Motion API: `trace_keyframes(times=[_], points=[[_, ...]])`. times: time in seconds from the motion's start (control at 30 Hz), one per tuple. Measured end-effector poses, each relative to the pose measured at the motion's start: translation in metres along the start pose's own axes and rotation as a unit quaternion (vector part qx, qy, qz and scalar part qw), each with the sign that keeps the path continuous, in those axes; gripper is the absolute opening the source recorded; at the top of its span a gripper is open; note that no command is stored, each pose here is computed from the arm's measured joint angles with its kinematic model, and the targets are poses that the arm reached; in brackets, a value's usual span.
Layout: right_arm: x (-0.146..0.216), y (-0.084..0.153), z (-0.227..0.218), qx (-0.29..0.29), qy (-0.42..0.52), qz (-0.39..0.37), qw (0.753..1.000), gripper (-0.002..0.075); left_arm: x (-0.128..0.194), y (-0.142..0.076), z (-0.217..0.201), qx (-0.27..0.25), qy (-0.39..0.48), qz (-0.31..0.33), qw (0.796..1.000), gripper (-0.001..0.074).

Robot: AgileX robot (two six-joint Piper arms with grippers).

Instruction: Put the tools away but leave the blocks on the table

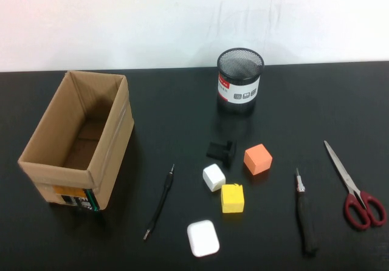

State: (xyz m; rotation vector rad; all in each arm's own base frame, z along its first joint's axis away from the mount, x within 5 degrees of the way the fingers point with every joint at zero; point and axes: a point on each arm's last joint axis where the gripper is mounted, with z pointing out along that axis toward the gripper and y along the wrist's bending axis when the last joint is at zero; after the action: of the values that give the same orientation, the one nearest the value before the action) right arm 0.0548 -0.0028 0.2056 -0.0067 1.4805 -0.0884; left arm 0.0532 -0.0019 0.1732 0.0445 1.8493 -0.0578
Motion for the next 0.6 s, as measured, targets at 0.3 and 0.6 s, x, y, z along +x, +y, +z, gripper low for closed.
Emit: trace_keyframes(times=[0.3,0.6], points=[[-0.034,0.003,-0.007,-0.018,-0.189,0.0,0.982,-0.0007,0.0,0.0,0.0,0.0,0.0,0.0,1.0,-0.0004],[-0.037,0.003,-0.008,-0.017,-0.207,0.012,0.978,-0.0007,0.0,0.0,0.0,0.0,0.0,0.0,1.0,-0.0004]])
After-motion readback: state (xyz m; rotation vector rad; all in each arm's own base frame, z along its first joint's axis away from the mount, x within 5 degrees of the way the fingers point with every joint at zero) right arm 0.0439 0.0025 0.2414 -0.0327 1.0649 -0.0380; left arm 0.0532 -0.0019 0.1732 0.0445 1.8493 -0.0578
